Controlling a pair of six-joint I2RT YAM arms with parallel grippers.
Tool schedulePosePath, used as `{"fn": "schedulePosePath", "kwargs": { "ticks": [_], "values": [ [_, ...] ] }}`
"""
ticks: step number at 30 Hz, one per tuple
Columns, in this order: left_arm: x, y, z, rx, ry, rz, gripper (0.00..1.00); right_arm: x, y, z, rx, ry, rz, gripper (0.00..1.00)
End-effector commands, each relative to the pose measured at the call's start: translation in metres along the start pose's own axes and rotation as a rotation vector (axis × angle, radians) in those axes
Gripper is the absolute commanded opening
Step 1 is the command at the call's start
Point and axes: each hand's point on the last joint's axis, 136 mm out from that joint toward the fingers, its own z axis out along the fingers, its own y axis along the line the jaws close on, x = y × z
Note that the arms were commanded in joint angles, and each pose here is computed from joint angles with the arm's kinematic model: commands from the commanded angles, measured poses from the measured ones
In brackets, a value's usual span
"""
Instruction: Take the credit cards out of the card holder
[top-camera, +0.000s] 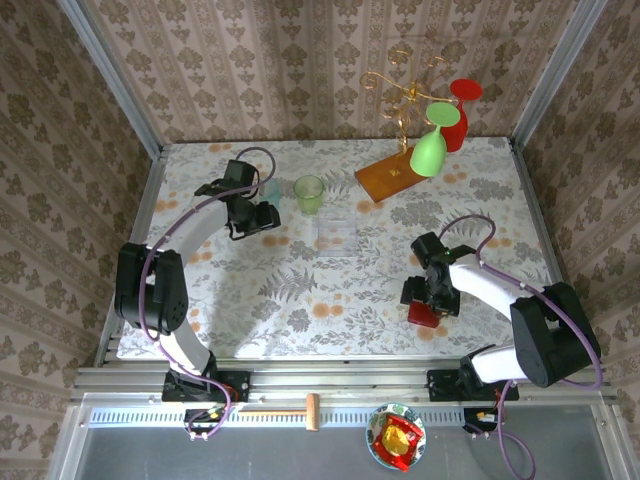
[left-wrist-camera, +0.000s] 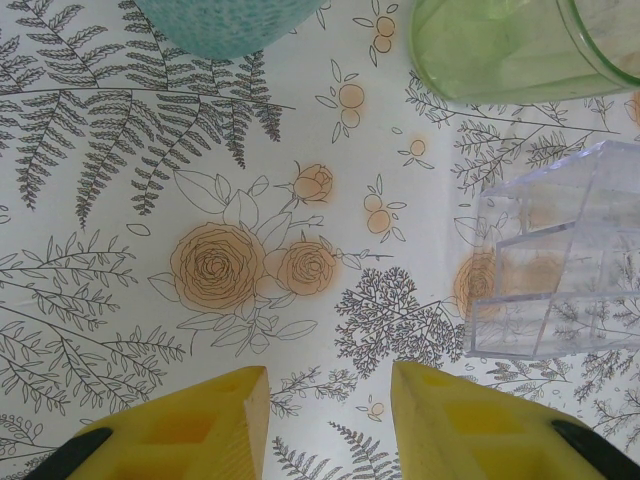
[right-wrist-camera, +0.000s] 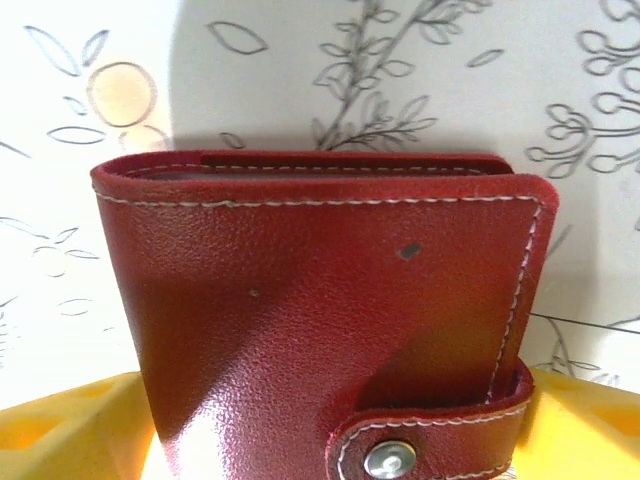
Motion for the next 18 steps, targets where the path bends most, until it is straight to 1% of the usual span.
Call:
{"fn": "schedulePosePath", "kwargs": {
  "ticks": [1, 3, 6, 10, 18],
  "values": [
    [-0.001, 0.002, -0.007, 0.005, -0.019, -0.005, 0.38, 0.001, 0.011, 0.0, -0.036, 0.001, -0.027, 0.86],
    [0.001, 0.002, -0.006, 0.005, -0.013, -0.007, 0.38, -0.001, 0.013, -0.001, -0.038, -0.007, -0.03, 0.84],
    [0.002, 0.003, -0.007, 0.002, -0.015, -0.008, 0.38, -0.001, 0.014, 0.005, -0.015, 0.018, -0.038, 0.8],
    [0.003, 0.004, -0.009, 0.004, -0.025, -0.004, 0.38, -0.001, 0.023, 0.003, -0.015, 0.016, -0.058, 0.79],
    [0.002, 0.01, -0.022, 0.003, -0.072, -0.009, 0.38, -0.003, 0.054, -0.013, -0.052, -0.009, -0.084, 0.76]
  ]
}}
